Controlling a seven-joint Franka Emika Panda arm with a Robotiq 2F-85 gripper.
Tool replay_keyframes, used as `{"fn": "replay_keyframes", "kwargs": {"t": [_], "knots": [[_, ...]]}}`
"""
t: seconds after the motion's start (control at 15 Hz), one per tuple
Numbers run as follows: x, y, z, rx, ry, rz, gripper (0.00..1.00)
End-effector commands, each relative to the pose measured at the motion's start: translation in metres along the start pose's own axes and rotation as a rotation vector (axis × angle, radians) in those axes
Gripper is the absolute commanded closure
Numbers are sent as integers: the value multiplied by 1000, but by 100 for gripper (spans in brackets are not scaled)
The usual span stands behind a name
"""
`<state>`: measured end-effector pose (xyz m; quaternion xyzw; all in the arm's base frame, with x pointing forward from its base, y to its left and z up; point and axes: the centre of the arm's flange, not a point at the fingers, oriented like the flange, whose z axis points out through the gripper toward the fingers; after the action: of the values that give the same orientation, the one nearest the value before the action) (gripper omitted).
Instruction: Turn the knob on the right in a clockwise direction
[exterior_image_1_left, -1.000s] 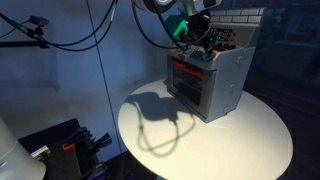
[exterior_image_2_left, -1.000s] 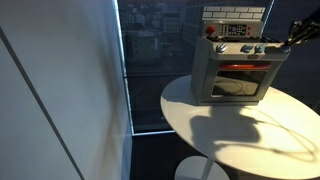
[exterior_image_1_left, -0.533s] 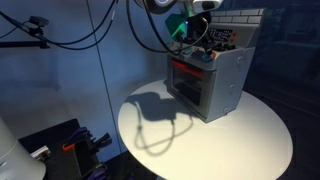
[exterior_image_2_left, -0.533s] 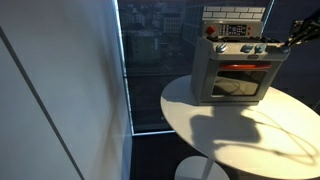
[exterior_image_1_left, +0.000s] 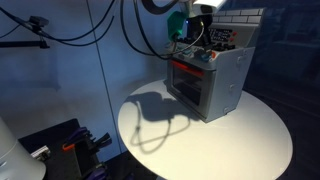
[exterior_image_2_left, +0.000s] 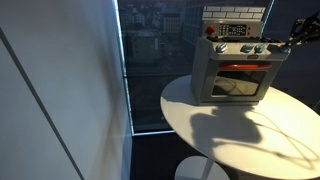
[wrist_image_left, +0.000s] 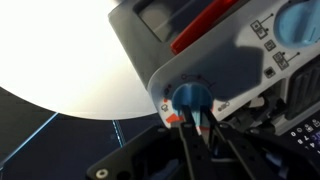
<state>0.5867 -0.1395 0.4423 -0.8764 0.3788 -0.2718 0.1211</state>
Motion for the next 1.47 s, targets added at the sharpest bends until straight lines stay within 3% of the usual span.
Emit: {"fn": "replay_keyframes", "kwargs": {"t": [0.0, 1.0, 1.07, 1.2, 1.4], "knots": [[3, 0, -14, 34, -25, 98, 94], [2, 13, -19, 137, -55, 318, 95], [2, 13, -19, 137, -58, 319, 91], [1, 13, -20, 136, -61, 316, 61], [0, 9, -29, 147, -64, 305, 38]]}}
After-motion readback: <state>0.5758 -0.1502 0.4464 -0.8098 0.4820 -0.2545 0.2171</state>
